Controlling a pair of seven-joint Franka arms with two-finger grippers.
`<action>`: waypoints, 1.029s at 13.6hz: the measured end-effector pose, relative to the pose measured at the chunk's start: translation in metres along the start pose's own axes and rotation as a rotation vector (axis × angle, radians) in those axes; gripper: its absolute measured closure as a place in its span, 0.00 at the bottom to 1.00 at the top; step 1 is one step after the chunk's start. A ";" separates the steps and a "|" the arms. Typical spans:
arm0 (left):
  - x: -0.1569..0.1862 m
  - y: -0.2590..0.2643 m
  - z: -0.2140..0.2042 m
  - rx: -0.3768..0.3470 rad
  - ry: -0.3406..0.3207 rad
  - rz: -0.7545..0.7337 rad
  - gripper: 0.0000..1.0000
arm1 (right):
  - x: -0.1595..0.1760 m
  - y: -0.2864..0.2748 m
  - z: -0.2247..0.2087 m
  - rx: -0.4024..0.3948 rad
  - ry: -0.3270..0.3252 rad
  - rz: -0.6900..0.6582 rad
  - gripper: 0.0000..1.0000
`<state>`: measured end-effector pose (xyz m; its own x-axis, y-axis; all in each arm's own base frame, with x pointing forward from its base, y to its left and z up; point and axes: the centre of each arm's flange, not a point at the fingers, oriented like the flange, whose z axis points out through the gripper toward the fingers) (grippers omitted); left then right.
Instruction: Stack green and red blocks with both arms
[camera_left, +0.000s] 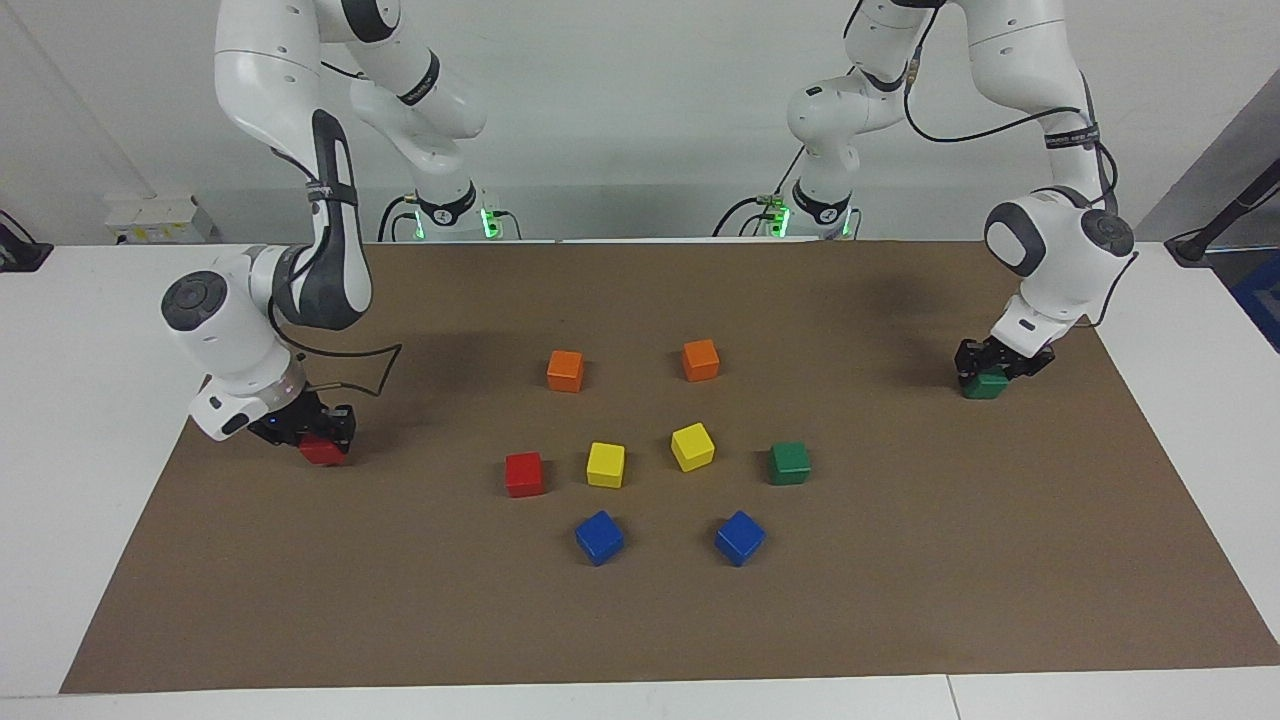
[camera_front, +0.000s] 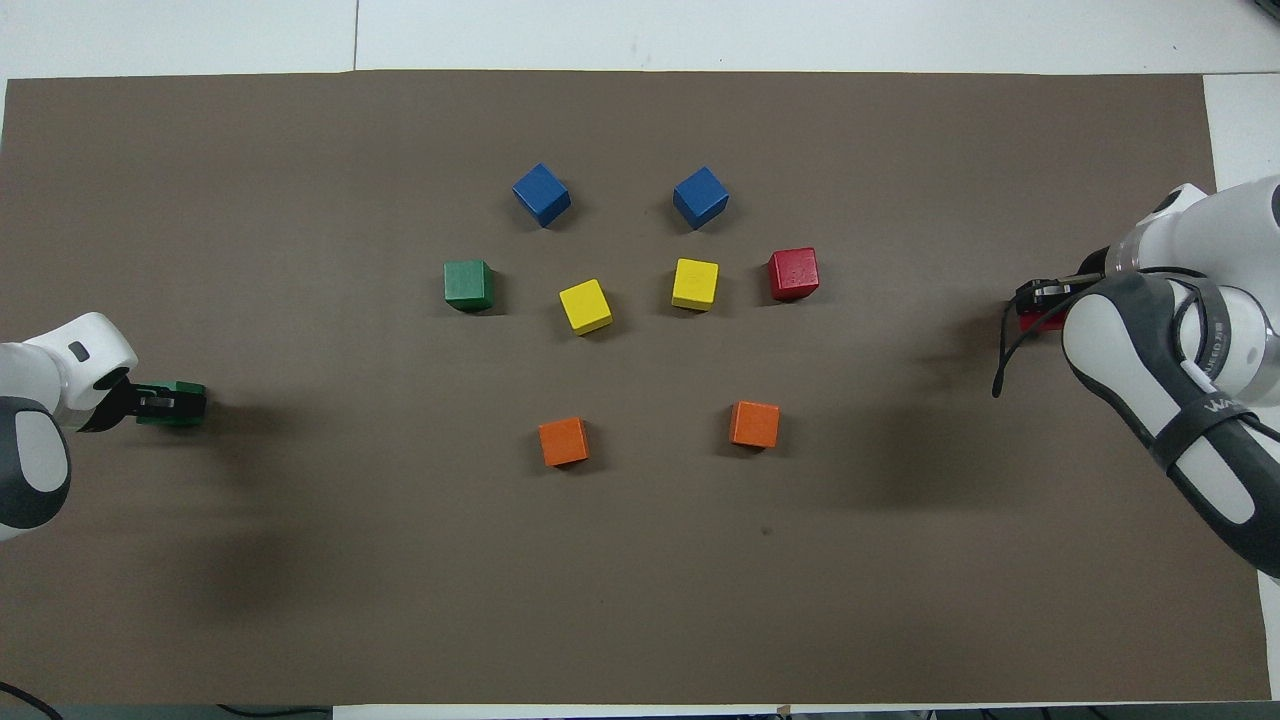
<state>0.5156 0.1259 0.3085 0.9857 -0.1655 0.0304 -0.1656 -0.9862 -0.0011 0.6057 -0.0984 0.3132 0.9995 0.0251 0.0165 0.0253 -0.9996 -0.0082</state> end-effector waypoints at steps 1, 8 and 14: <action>0.002 -0.001 -0.003 0.002 0.005 0.003 0.11 | -0.002 0.002 0.002 0.000 0.003 0.001 0.45; 0.065 0.023 -0.096 -0.009 -0.001 0.005 0.00 | -0.004 0.004 0.011 0.001 0.000 0.003 0.45; 0.144 0.189 -0.141 -0.022 0.041 -0.029 0.00 | -0.004 0.006 0.015 0.001 0.005 0.006 0.45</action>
<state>0.6222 -0.0839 0.4532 0.9882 -0.1361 0.0708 -0.1380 -0.9902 0.0226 0.6019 -0.1048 0.2978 0.9996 0.0190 0.0216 0.0192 -0.9998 -0.0092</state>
